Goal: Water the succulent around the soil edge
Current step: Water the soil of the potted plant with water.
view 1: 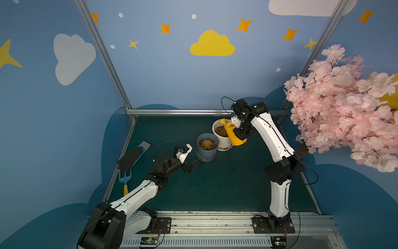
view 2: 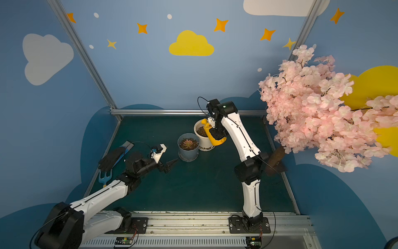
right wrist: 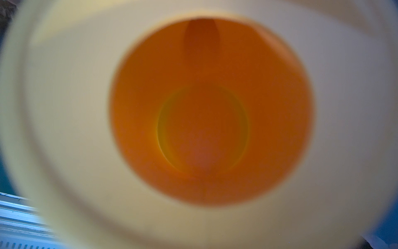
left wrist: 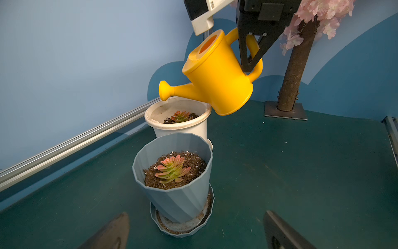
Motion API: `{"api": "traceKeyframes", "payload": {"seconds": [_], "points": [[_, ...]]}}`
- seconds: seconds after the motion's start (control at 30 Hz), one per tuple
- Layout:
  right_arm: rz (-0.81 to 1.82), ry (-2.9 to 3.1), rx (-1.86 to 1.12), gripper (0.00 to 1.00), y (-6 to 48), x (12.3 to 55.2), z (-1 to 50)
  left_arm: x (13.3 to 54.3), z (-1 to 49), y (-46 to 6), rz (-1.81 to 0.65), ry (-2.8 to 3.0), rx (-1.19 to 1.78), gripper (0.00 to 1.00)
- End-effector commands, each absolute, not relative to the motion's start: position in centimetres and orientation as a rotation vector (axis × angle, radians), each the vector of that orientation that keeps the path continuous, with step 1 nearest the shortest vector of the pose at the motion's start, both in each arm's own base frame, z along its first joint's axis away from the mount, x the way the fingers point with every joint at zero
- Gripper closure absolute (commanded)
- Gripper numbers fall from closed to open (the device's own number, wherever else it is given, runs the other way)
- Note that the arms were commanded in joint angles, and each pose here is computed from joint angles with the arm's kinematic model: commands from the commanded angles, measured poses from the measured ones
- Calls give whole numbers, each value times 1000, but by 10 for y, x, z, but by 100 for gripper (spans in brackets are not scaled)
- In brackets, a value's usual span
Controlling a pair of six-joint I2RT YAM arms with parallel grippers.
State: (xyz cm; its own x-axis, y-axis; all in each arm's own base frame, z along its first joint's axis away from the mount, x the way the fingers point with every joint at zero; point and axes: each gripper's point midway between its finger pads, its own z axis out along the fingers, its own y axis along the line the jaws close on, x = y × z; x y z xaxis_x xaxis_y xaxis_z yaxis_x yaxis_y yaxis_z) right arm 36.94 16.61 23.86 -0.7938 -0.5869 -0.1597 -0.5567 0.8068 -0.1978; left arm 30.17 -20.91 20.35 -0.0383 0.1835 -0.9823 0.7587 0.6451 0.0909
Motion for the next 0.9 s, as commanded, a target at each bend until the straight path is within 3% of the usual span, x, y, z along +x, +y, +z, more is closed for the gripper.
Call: {"api": "traceKeyframes", "payload": {"seconds": [0.0, 0.87], "points": [[-194, 2786, -913, 100, 169, 364, 242, 303, 212, -210, -565, 1550, 797, 0], [-216, 2812, -941, 100, 173, 351, 235, 302, 211, -210, -572, 1553, 800, 0]]}}
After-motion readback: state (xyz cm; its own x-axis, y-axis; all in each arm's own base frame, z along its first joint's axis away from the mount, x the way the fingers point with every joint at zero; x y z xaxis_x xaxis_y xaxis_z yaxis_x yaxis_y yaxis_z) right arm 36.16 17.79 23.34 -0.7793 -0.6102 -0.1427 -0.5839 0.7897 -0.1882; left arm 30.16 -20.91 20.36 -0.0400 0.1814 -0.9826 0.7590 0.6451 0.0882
